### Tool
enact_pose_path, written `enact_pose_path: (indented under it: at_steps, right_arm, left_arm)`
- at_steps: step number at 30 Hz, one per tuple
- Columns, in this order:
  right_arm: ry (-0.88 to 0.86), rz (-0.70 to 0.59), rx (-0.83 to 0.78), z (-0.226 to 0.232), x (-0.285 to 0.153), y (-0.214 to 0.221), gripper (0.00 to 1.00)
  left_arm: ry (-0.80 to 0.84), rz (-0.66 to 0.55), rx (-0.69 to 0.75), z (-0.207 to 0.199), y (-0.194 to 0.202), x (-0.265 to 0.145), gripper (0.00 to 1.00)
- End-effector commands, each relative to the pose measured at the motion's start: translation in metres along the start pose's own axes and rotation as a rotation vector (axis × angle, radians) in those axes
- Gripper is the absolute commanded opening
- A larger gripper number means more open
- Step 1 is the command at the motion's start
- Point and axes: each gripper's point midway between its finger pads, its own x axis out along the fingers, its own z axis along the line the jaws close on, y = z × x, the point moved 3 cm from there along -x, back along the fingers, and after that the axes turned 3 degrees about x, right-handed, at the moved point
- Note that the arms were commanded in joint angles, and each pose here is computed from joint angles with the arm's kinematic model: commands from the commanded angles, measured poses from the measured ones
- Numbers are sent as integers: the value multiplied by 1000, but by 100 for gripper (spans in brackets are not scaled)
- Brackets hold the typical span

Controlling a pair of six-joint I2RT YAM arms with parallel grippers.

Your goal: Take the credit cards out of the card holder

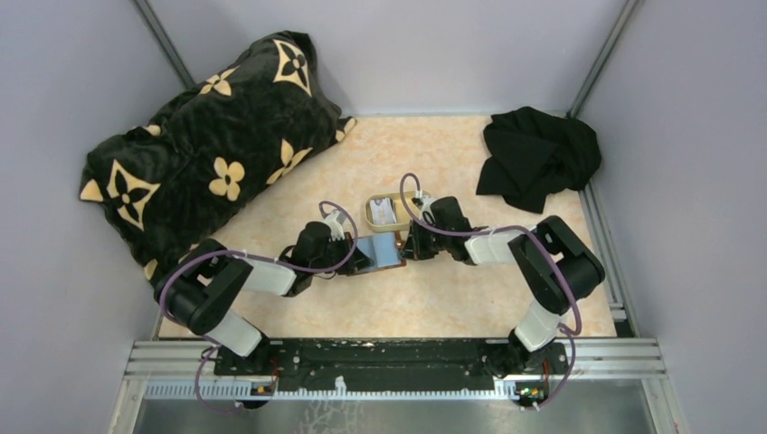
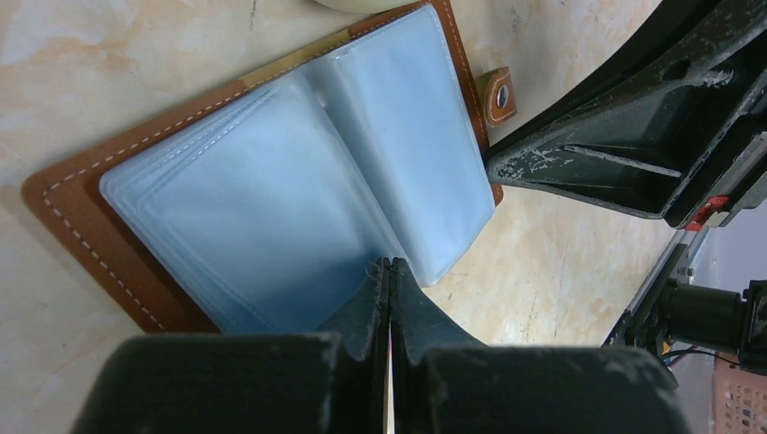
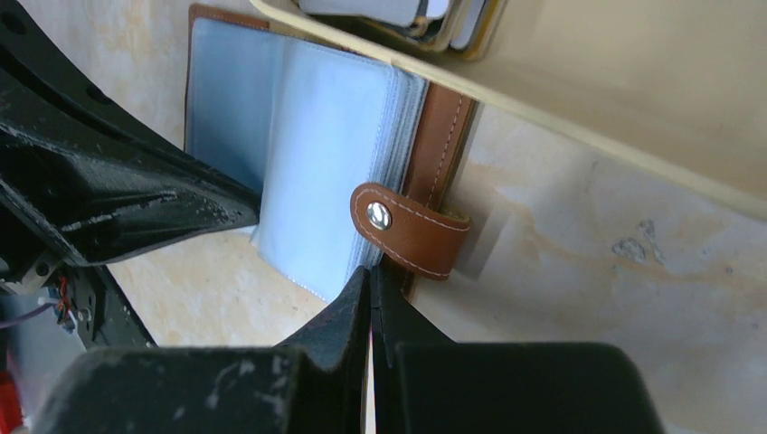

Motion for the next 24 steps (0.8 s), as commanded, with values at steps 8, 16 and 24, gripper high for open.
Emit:
enact_pose_path:
  at_steps: [8,16,24]
  right_arm:
    - [-122,25,-19,25,24,0,0]
    - [-186,37,-44,49,33,-3,0]
    - [-210,68,-61,62,40,7,0]
  left_arm:
    - [-124,135,-27,32,41,-7,0]
    - [-123,137,-32,32,43,-7,0]
    - [-129,139,-33,33,43,-8,0]
